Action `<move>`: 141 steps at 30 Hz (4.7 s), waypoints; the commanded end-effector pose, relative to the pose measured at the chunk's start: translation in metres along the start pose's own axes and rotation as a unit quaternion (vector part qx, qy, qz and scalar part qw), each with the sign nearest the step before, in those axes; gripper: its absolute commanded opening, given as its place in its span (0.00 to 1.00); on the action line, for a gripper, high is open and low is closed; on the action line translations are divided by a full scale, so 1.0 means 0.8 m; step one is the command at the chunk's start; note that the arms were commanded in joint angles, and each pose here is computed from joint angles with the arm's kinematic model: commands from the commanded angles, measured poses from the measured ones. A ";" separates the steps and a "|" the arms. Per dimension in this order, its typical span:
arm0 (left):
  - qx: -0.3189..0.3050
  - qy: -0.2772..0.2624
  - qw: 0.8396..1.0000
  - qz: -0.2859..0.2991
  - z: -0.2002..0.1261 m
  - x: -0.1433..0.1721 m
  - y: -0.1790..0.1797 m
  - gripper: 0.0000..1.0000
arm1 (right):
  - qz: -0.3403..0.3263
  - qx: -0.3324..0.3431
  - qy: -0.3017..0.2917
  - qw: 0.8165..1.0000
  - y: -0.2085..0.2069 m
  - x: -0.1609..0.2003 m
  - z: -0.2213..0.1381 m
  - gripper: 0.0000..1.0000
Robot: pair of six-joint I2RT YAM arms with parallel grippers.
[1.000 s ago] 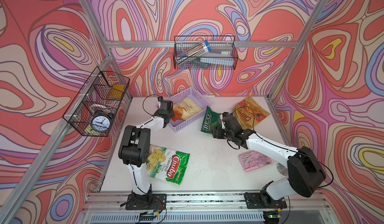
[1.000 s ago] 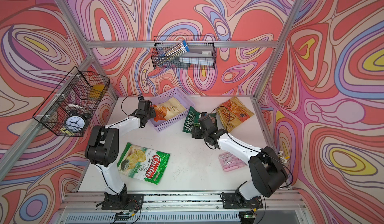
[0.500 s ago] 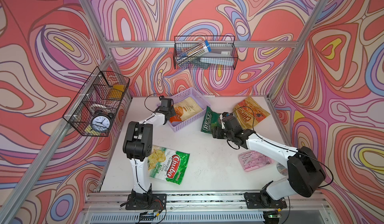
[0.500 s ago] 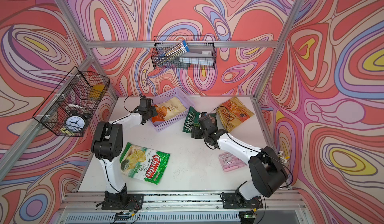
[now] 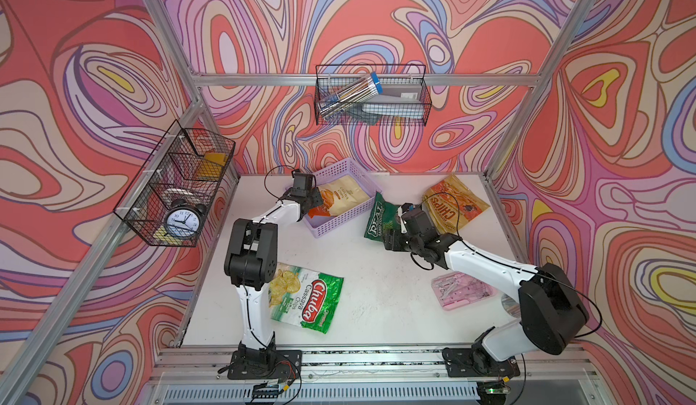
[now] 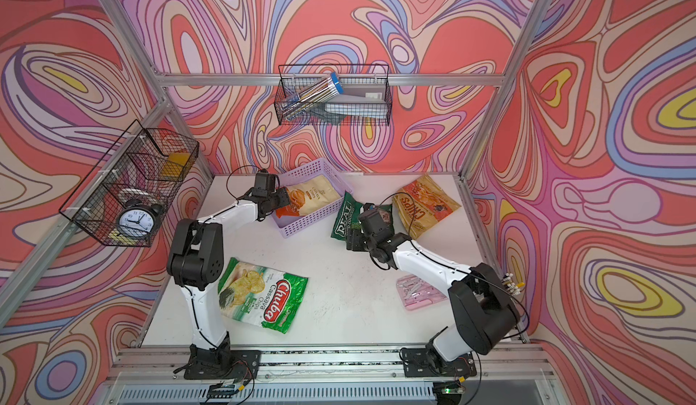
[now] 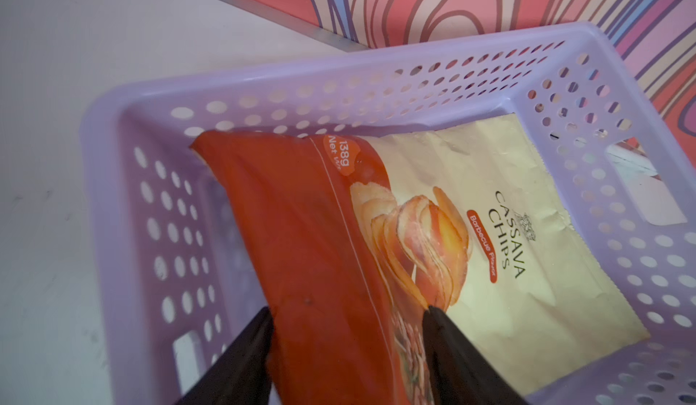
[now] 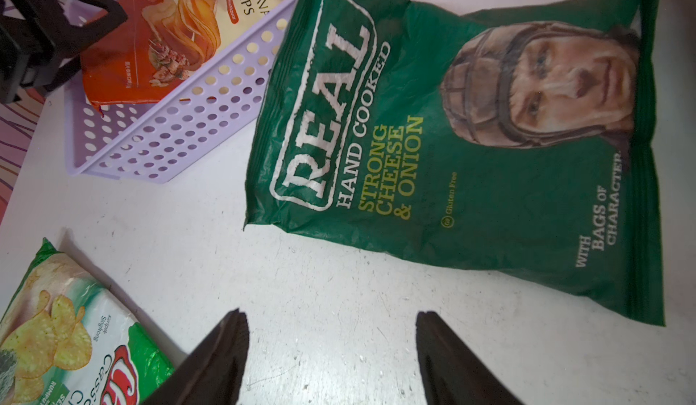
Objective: Put the potato chips into the basket
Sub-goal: Place the potato chip in the basket, then pick up the potato chip from the center of the board, then place the potato chip in the basket.
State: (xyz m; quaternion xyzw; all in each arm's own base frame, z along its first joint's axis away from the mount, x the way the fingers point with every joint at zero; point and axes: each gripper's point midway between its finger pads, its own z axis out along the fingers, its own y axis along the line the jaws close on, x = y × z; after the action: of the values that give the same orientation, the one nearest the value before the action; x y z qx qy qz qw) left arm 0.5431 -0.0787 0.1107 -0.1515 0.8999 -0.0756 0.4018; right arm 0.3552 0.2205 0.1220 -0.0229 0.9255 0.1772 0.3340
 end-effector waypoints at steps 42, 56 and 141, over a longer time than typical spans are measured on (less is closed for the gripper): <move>0.279 0.181 0.926 0.177 -0.068 0.195 -0.268 0.51 | 0.031 0.153 -0.014 0.988 -0.123 -0.031 0.000 0.72; 0.333 0.137 0.917 0.169 -0.108 0.133 -0.316 0.00 | 0.024 0.163 -0.035 0.986 -0.127 -0.037 -0.022 0.73; 0.263 -0.345 0.875 0.216 -0.135 -0.180 -0.316 0.00 | 0.050 0.103 -0.073 0.991 -0.107 -0.034 -0.049 0.73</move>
State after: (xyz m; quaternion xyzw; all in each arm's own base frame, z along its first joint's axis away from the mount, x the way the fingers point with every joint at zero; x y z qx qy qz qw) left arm 0.5985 -0.2770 0.3357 0.1519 0.6881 -0.1574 0.6919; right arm 0.3652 0.1202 0.1406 0.0713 0.9141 0.0884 0.3894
